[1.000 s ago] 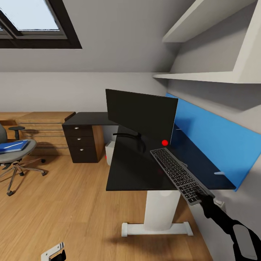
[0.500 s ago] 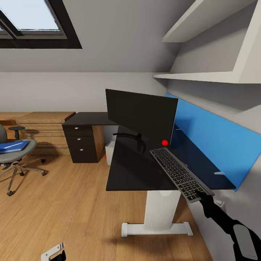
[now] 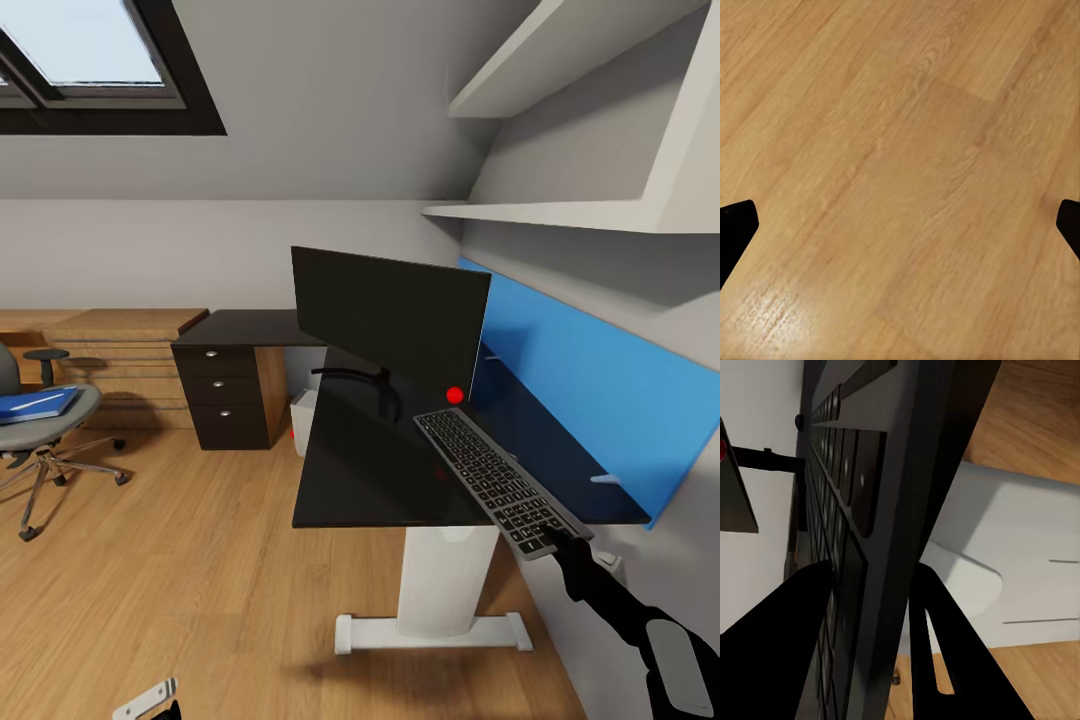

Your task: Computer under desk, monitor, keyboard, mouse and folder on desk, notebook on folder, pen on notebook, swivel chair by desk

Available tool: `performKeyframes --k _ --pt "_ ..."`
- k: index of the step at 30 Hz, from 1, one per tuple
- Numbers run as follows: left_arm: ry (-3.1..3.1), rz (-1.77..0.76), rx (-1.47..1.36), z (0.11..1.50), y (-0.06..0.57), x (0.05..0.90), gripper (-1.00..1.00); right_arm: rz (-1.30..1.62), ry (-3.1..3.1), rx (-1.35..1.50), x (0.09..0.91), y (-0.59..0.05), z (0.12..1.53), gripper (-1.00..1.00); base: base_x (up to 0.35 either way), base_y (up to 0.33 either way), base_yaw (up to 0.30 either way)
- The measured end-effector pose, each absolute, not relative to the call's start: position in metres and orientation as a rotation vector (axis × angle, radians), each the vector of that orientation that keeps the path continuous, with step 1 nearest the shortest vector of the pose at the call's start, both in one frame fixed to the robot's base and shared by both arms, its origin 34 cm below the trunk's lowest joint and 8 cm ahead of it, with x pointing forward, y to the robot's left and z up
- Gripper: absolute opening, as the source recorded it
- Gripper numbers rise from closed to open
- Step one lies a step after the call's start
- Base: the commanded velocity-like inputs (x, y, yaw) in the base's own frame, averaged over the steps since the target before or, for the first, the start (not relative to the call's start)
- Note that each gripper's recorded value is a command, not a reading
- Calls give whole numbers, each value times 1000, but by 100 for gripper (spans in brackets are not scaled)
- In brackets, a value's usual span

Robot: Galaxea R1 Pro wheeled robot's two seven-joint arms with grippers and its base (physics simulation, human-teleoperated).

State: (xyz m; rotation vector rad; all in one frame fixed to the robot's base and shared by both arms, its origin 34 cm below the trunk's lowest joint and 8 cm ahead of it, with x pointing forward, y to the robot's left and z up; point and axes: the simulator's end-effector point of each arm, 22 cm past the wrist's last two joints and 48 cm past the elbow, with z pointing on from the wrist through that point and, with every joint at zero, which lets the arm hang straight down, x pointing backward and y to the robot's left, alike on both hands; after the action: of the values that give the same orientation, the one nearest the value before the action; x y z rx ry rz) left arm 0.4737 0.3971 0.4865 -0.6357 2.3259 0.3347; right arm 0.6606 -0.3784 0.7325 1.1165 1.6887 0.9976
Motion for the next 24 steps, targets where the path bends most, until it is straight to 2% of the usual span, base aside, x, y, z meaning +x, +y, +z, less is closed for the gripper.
performKeyframes --k 20,24 --pt "2326 333 -637 494 397 475 100 998 1688 1115 661 -378 740 -100 0 0 0" --pt "2325 333 -637 494 397 475 100 998 1689 1115 662 -378 740 -100 -103 0 0"
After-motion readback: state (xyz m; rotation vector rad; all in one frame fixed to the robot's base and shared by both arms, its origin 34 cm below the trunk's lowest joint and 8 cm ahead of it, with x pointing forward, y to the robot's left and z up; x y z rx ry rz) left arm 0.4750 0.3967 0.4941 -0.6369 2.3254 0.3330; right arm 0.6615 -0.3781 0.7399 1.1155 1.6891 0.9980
